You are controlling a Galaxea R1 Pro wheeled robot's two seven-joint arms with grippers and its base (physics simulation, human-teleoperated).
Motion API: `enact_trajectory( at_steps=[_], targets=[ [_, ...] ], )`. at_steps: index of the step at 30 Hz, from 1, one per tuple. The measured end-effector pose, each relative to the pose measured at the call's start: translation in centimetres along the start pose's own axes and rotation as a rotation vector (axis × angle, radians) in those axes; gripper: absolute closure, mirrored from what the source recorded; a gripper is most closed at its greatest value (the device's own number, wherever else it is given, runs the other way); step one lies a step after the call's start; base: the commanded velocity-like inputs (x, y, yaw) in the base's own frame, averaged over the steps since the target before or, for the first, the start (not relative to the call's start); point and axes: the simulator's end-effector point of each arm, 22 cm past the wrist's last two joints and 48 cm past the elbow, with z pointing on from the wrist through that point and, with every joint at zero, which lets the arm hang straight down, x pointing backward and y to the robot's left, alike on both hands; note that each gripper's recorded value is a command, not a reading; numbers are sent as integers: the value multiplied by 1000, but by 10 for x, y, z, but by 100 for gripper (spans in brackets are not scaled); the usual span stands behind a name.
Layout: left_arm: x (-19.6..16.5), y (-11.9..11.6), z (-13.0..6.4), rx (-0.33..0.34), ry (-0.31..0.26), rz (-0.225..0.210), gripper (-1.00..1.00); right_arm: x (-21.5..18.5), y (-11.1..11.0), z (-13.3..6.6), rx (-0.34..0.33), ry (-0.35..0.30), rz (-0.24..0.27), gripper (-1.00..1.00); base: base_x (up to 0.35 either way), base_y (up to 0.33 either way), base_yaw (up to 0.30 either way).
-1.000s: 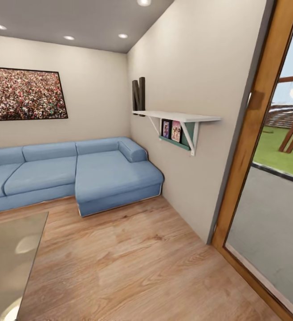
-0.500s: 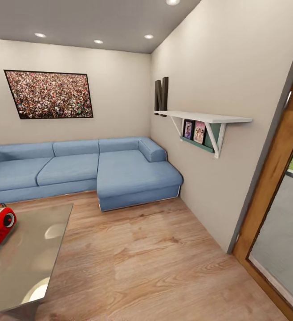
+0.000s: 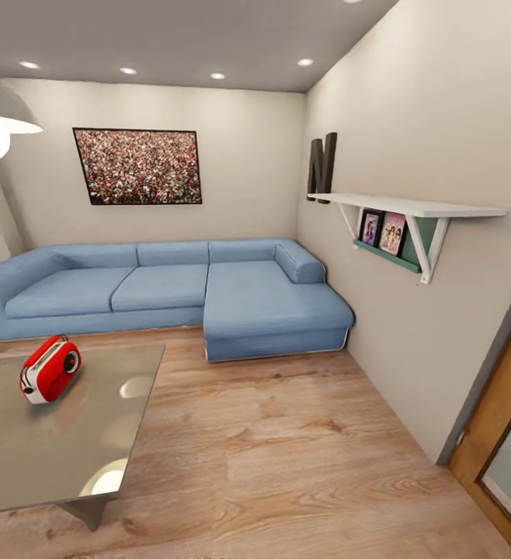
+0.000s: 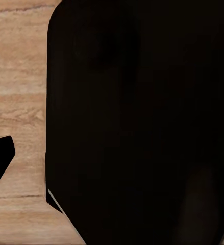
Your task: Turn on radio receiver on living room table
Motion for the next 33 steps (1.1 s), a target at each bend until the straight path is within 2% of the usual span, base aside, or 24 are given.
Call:
enact_trajectory(
  at_steps=[33],
  targets=[
    [0,0,0,-1,1,-3,-100,0,0,0,0,0,-1,-100,0,0,300]
  ],
)
